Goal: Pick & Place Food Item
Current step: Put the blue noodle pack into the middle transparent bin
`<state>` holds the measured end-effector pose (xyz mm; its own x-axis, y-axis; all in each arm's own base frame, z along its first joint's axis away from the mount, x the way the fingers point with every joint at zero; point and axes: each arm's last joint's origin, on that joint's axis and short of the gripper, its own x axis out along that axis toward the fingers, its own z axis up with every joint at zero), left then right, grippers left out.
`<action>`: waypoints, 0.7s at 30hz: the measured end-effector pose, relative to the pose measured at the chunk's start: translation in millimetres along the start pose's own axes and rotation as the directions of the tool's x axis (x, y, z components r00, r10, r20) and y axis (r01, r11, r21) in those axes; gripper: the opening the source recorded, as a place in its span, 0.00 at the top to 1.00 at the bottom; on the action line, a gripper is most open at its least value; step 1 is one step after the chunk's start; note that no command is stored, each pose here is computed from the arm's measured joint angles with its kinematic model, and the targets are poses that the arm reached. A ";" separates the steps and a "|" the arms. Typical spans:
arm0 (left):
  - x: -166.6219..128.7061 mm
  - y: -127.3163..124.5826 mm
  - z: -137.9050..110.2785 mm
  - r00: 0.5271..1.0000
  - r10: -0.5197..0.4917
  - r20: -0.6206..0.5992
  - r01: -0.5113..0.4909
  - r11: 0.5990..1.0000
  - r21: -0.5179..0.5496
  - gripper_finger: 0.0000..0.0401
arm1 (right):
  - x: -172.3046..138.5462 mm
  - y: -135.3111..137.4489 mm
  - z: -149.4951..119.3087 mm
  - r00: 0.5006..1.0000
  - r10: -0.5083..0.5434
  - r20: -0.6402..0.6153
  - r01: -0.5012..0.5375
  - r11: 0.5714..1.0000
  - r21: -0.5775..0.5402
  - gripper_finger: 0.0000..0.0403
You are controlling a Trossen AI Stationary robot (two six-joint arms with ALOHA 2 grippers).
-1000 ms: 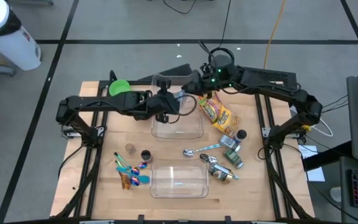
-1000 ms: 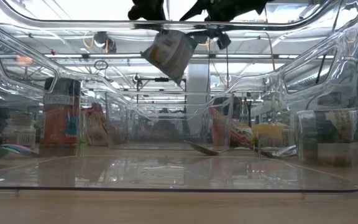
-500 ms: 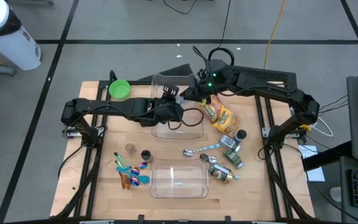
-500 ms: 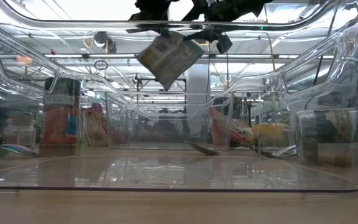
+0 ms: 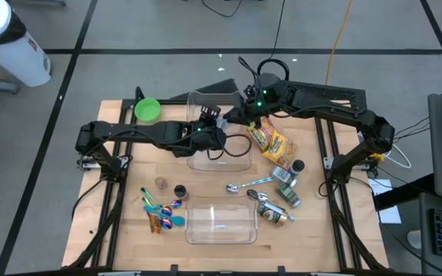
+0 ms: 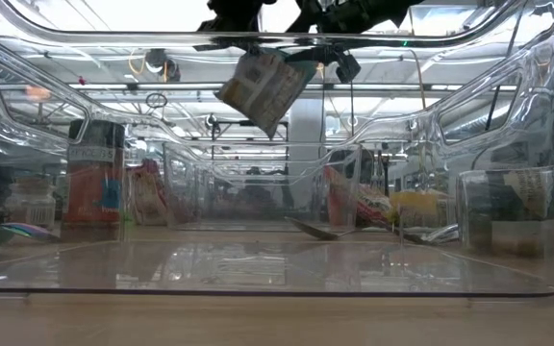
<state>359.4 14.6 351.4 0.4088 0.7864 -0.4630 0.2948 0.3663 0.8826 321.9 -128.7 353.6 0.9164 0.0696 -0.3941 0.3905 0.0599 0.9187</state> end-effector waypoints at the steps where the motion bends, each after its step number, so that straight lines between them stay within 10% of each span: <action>1: -0.5 -0.2 0.3 1.000 0.000 0.001 0.000 1.000 0.002 1.00 | 0.0 0.0 0.0 1.000 0.000 0.000 0.000 1.000 -0.009 0.73; 10: -7.1 2.1 7.8 0.998 0.053 0.025 -0.053 0.999 -0.008 1.00 | 0.0 -0.1 0.0 1.000 -0.001 -0.001 0.001 0.998 -0.057 0.99; 21: -6.5 4.6 7.6 0.997 0.072 0.019 -0.072 0.997 -0.010 1.00 | -1.1 7.4 -1.7 0.993 0.084 -0.087 -0.090 0.994 -0.064 0.81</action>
<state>364.7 7.5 357.8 0.4452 0.8014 -0.3995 0.2558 0.3137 0.9144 323.6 -126.6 360.8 0.9349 0.1603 -0.3166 0.3004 0.1175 0.9466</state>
